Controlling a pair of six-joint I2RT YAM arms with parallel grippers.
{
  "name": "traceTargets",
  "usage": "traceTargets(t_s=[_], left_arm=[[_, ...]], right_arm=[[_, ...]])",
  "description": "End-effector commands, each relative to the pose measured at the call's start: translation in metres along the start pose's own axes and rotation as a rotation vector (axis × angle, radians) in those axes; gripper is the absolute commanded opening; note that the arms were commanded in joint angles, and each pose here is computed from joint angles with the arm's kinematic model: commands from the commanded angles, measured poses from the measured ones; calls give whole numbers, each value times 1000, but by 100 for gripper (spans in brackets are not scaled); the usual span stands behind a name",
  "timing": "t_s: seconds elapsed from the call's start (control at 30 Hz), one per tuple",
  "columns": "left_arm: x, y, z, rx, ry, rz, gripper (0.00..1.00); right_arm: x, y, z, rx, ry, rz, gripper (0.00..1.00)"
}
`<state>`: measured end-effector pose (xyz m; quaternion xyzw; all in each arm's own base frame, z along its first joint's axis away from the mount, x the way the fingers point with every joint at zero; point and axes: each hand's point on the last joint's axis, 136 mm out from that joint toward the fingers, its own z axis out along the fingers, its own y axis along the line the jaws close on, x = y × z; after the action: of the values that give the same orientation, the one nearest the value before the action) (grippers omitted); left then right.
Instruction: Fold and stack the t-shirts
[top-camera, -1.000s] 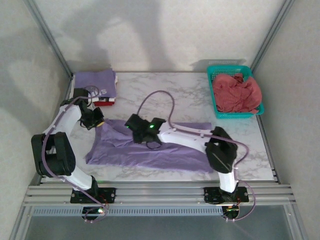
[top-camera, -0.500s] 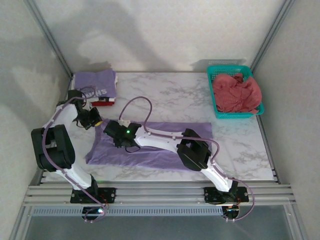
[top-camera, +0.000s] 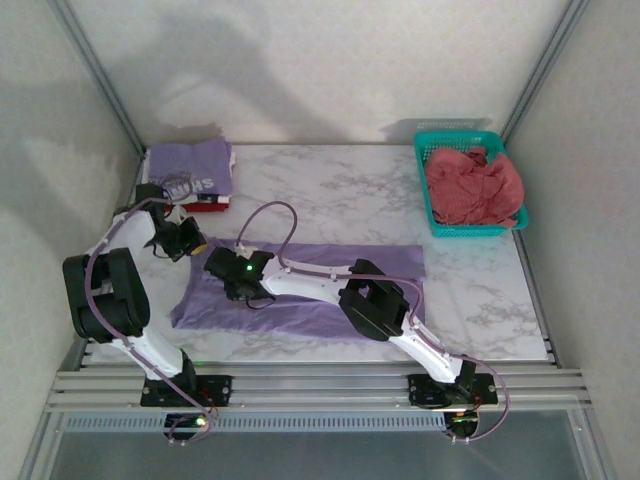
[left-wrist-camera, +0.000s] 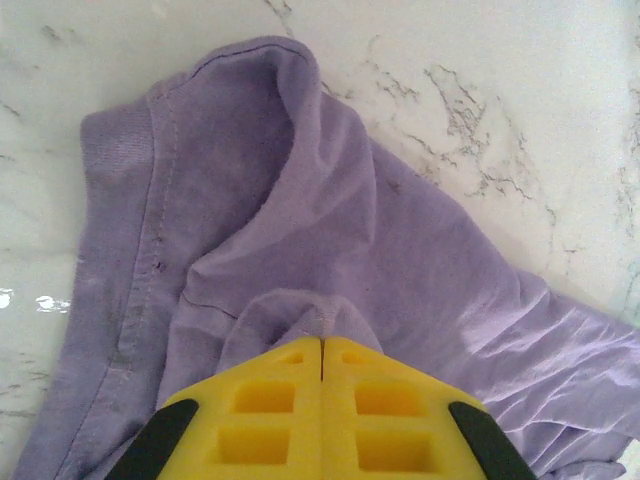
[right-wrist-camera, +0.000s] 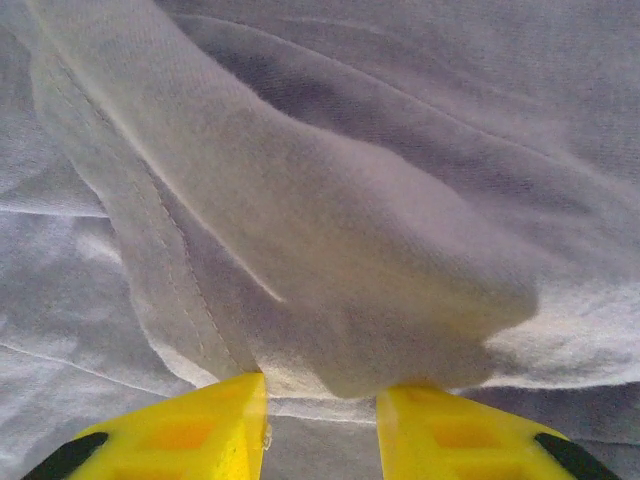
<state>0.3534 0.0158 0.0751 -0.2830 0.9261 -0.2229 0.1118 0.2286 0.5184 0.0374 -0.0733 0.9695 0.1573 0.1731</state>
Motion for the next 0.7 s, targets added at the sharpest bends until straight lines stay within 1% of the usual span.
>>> traceTargets(t_s=[0.0, 0.27, 0.43, 0.53, 0.67], left_arm=[[0, 2, 5, 12, 15, 9, 0], [1, 2, 5, 12, 16, 9, 0], [1, 3, 5, 10, 15, 9, 0], [2, 3, 5, 8, 18, 8, 0], [2, 3, 4, 4, 17, 11, 0]], right_arm=[[-7, 13, -2, -46, -11, 23, 35], [-7, 19, 8, -79, 3, 29, 35], [-9, 12, 18, -67, 12, 56, 35], [-13, 13, 17, -73, 3, 56, 31], [-18, 13, 11, -63, -15, 42, 20]])
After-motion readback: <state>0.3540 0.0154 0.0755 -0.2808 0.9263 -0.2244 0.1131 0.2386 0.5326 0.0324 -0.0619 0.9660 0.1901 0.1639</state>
